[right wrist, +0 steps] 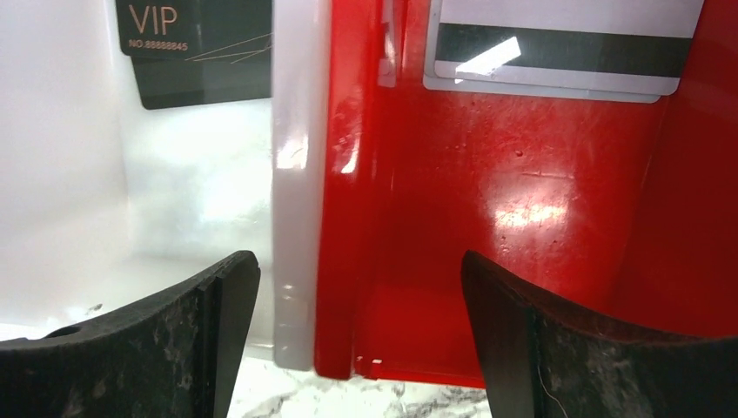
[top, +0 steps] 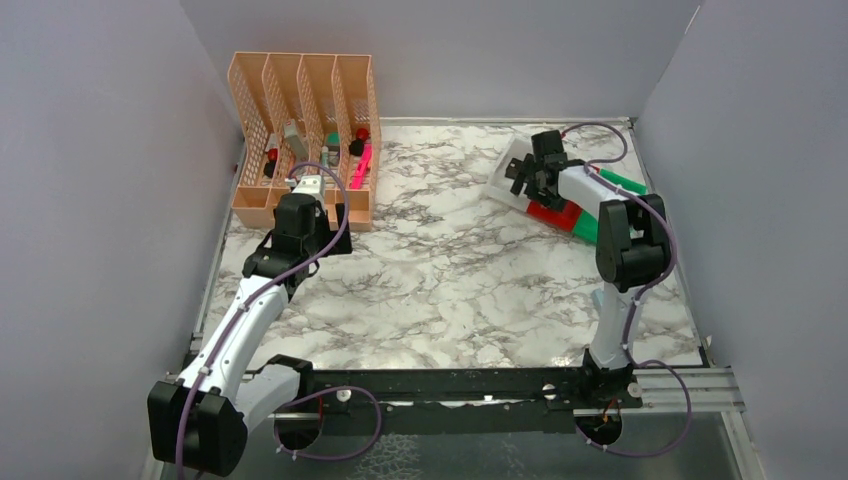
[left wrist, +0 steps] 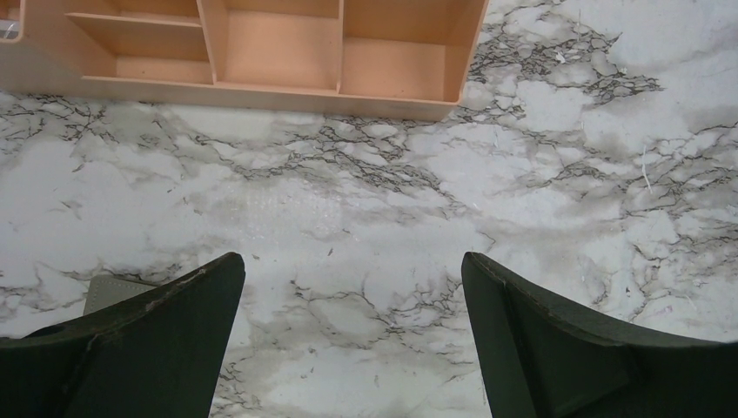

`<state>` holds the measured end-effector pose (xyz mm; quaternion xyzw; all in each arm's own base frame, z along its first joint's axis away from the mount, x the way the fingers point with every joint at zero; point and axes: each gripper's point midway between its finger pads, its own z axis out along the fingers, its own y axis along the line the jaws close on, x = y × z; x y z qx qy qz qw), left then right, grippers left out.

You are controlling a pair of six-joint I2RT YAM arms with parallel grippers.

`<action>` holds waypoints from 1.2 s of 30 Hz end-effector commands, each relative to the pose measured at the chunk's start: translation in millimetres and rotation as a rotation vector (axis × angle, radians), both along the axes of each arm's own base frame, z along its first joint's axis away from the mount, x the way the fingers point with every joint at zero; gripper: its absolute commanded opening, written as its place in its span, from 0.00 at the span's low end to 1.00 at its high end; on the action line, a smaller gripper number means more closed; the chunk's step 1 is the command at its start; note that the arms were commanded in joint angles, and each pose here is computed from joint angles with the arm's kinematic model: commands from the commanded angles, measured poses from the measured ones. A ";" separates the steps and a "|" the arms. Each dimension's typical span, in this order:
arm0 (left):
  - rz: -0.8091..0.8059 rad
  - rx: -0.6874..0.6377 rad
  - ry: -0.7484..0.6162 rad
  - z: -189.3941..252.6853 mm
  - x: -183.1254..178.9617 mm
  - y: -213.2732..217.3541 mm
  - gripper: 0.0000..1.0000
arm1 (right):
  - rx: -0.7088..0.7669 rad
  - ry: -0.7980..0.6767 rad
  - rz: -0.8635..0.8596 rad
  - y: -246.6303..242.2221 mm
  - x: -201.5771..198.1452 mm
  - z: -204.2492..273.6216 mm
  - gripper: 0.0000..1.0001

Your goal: Take the credit cards out of the card holder

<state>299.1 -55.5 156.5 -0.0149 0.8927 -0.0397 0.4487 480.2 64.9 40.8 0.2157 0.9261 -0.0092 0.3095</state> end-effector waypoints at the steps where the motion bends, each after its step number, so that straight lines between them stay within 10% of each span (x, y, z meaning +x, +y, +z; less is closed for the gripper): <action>1: 0.000 0.012 -0.010 4.9 1.4 1.8 0.99 | 0.029 -0.022 0.086 22.0 -13.0 15.8 0.90; 36: -0.006 0.013 -0.003 3.1 1.5 1.2 0.99 | -0.006 0.060 0.502 209.1 -140.0 -4.9 0.85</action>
